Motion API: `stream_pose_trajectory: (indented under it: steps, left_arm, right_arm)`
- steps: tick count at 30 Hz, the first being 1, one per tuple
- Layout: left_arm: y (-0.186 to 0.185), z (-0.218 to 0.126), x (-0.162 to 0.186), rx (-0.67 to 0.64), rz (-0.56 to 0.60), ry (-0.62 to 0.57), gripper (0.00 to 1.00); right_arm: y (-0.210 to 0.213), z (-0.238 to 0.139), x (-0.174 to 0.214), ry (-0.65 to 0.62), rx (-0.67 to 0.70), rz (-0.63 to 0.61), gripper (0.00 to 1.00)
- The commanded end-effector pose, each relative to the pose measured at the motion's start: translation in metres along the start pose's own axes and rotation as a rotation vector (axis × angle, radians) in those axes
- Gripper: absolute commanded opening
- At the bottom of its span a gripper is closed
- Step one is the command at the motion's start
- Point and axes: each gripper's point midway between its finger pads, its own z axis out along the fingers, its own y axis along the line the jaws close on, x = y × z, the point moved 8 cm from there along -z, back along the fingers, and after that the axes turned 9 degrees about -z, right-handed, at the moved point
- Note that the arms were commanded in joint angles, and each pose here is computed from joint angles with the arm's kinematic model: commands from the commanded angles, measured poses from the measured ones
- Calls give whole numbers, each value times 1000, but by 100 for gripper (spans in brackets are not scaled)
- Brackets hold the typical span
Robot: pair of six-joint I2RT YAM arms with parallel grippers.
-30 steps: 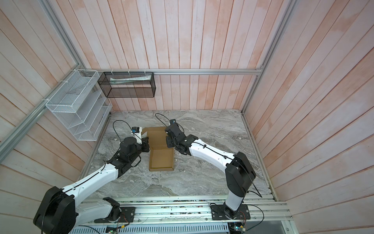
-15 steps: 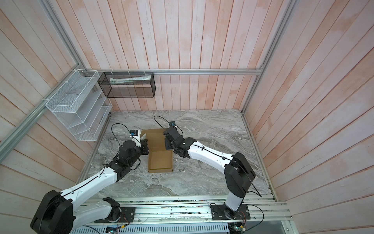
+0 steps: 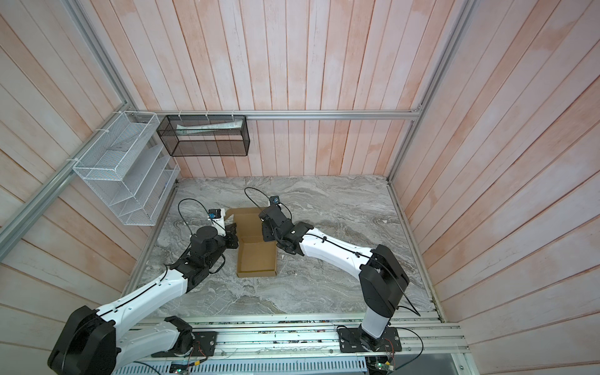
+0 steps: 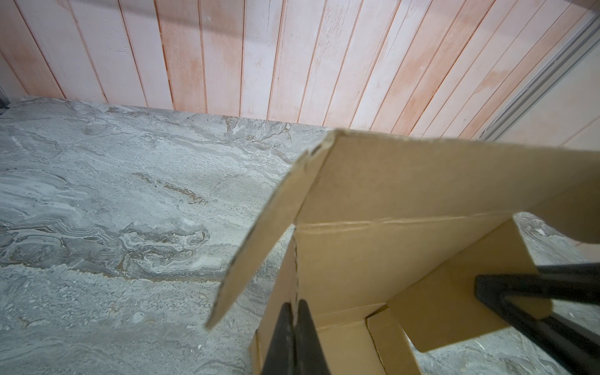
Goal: Fold the paper box
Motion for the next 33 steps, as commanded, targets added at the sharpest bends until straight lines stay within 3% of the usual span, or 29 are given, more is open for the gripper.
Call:
stream_pose_trajectory:
  steps: [1, 33]
  left_arm:
    - [-7, -5, 4, 61, -5, 0, 0]
    - [12, -35, 27, 17, -69, -57, 0]
  right_arm:
    - [14, 5, 10, 6, -39, 6, 12]
    - [29, -7, 35, -13, -32, -3, 9]
